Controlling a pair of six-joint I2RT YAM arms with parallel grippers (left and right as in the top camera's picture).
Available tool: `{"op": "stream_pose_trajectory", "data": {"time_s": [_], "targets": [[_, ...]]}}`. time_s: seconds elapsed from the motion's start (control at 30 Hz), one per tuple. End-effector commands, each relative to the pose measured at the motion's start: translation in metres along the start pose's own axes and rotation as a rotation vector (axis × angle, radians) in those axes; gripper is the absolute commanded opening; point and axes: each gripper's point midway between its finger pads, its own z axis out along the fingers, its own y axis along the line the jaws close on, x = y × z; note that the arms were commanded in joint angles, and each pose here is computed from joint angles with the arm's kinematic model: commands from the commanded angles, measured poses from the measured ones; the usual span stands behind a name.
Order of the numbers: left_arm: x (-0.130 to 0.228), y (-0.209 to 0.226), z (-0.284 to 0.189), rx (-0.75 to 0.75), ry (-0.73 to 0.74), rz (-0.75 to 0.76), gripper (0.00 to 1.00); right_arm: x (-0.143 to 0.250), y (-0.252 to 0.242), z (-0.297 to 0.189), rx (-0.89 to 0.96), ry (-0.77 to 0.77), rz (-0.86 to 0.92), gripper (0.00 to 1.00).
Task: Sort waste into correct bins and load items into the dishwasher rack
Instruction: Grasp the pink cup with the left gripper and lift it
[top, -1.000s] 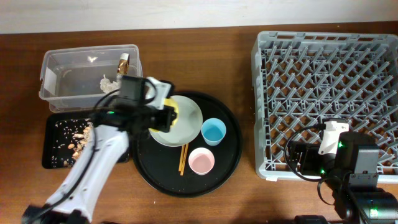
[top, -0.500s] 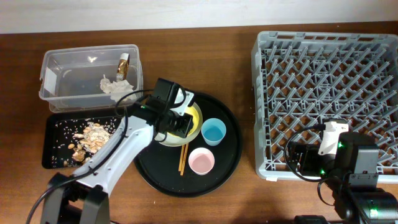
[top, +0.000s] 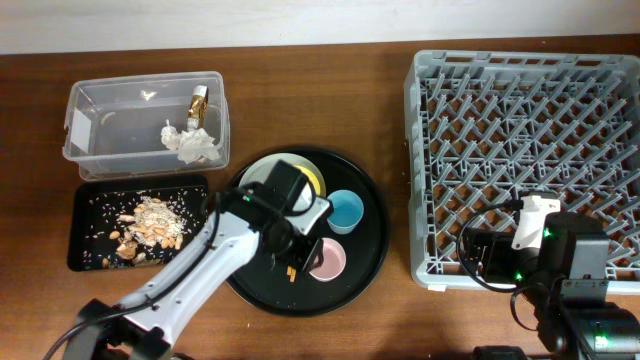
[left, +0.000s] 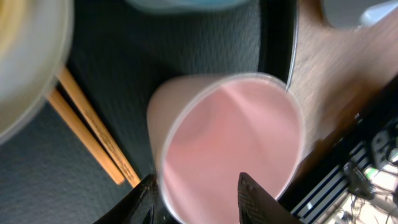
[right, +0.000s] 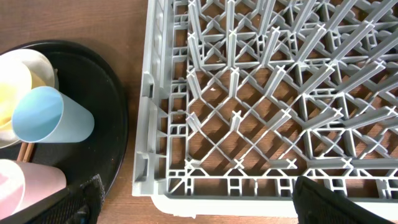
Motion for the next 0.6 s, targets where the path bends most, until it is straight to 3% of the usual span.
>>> {"op": "stream_pose_trajectory", "data": {"time_s": [0.0, 0.03, 0.07, 0.3, 0.37, 0.43, 0.57], "targets": [[0.011, 0.0, 0.012, 0.012, 0.016, -0.008, 0.25, -0.006, 0.003, -0.005, -0.012, -0.018, 0.002, 0.98], [0.01, 0.001, 0.011, 0.008, 0.012, -0.017, 0.07, -0.006, 0.003, -0.005, -0.012, -0.018, 0.001, 0.98], [0.009, 0.001, 0.011, 0.005, 0.01, -0.017, 0.01, -0.006, 0.003, -0.005, -0.012, -0.018, 0.001, 0.98], [-0.001, 0.01, -0.029, 0.005, -0.053, -0.083, 0.0, -0.005, 0.001, -0.005, -0.002, -0.013, 0.002, 0.98], [-0.016, 0.004, -0.059, 0.058, -0.155, -0.09, 0.0, -0.004, -0.003, -0.005, 0.022, -0.011, 0.003, 0.98], [-0.043, 0.001, -0.109, 0.148, -0.369, -0.085, 0.0, -0.005, -0.007, -0.005, 0.047, -0.014, 0.003, 0.98], [-0.07, 0.012, -0.157, 0.287, -0.58, -0.161, 0.0, -0.012, 0.006, -0.003, -0.029, -0.032, 0.061, 0.98]]}}
